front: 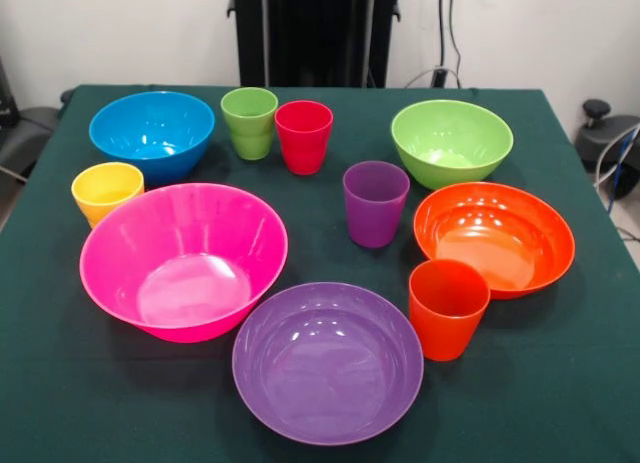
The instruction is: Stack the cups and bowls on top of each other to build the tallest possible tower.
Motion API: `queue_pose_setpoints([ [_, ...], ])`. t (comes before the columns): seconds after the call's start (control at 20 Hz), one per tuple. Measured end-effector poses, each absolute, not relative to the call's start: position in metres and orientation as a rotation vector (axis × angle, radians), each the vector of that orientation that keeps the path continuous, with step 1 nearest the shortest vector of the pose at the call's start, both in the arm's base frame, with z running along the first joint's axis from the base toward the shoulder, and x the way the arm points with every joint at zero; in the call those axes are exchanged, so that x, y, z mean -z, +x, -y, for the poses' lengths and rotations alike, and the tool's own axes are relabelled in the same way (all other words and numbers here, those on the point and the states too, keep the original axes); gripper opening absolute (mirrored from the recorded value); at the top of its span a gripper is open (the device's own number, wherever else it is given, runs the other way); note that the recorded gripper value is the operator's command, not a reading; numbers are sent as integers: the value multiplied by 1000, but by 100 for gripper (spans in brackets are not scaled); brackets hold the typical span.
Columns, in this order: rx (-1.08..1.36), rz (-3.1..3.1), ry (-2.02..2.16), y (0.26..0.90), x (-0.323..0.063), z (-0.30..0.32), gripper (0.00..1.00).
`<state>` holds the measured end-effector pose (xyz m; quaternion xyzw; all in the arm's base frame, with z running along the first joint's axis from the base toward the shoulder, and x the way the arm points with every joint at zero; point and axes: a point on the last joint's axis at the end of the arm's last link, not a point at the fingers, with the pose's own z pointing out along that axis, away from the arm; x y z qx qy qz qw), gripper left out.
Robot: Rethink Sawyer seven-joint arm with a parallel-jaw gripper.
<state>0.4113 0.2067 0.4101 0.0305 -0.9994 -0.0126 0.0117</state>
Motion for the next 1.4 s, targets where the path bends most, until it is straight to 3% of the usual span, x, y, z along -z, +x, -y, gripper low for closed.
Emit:
queue_pose_setpoints([
  [0.65,48,3367,51,443,-354,-199,100],
  [1.4,6,3252,-97,435,-245,-159,100],
])
